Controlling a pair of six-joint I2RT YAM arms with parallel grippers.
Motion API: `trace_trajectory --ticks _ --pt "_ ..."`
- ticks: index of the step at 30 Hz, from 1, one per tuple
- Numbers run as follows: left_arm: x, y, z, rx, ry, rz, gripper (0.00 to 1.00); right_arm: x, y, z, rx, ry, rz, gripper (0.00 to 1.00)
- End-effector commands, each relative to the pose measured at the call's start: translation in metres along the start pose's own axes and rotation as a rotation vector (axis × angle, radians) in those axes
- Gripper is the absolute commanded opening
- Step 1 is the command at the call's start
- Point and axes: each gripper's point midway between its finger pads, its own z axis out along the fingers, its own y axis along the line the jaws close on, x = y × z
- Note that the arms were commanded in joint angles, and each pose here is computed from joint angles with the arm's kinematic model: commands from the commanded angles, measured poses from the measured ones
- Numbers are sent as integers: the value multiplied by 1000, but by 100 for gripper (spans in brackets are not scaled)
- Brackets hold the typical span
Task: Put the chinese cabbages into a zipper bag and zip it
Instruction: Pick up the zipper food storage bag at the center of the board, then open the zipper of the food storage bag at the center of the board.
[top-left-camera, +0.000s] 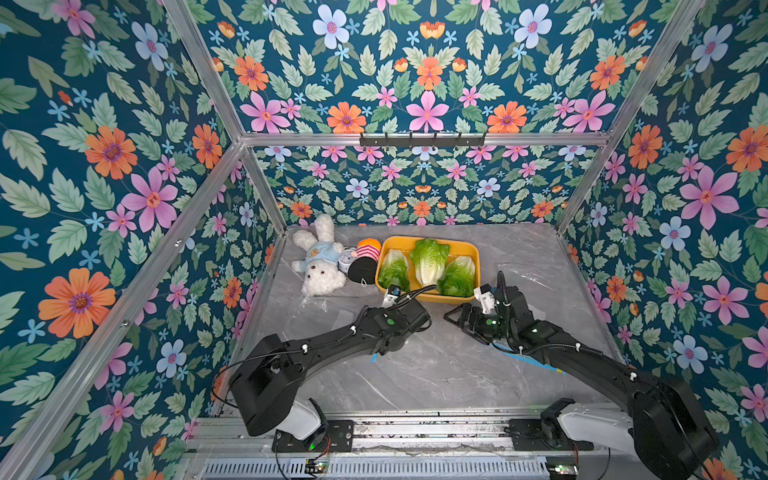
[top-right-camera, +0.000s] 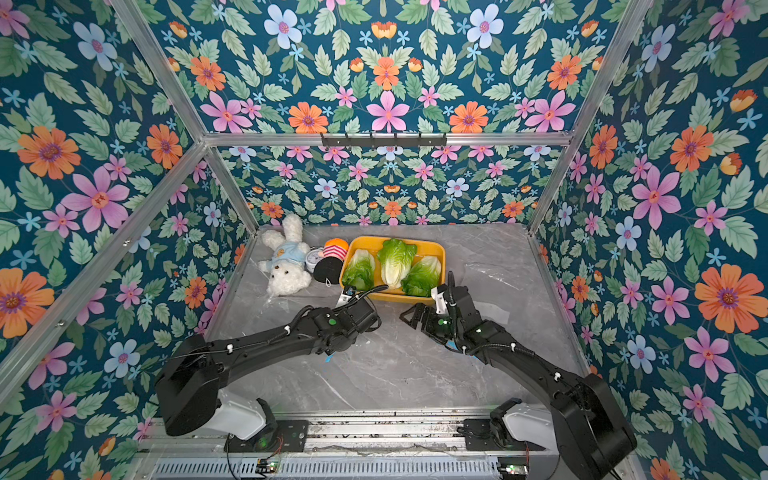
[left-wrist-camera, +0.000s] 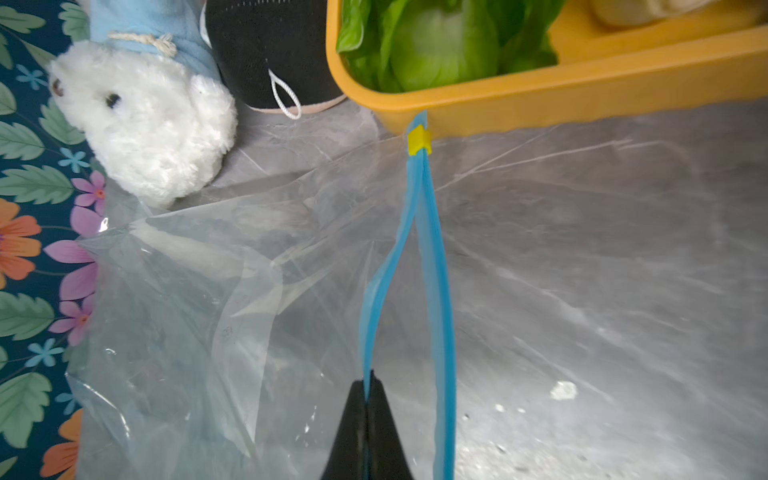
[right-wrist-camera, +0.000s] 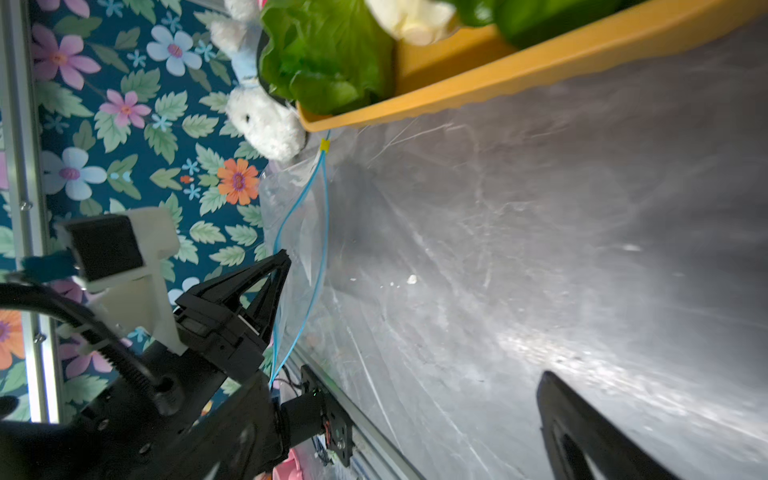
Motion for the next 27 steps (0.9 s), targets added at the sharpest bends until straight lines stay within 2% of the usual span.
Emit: trace_trajectory --ticks 1,6,13,18,21,23,27 --pt "-7 -15 -14 123 3 -28 0 2 33 14 -67 -7 8 97" --pt "-19 -27 -29 224 -16 -64 0 19 68 46 -139 79 13 90" --pt "-31 -35 -44 317 -50 -115 0 11 73 80 -190 98 72 62" --pt "-35 -38 -49 344 -61 -122 0 9 83 97 -225 137 65 54" --pt "-39 -35 -51 339 -76 -134 0 13 65 116 -190 159 97 38" --pt "-43 -31 -52 317 -90 -148 0 14 64 119 -197 164 100 22" --pt "-39 -21 -48 251 -72 -137 0 12 64 116 -199 145 83 1"
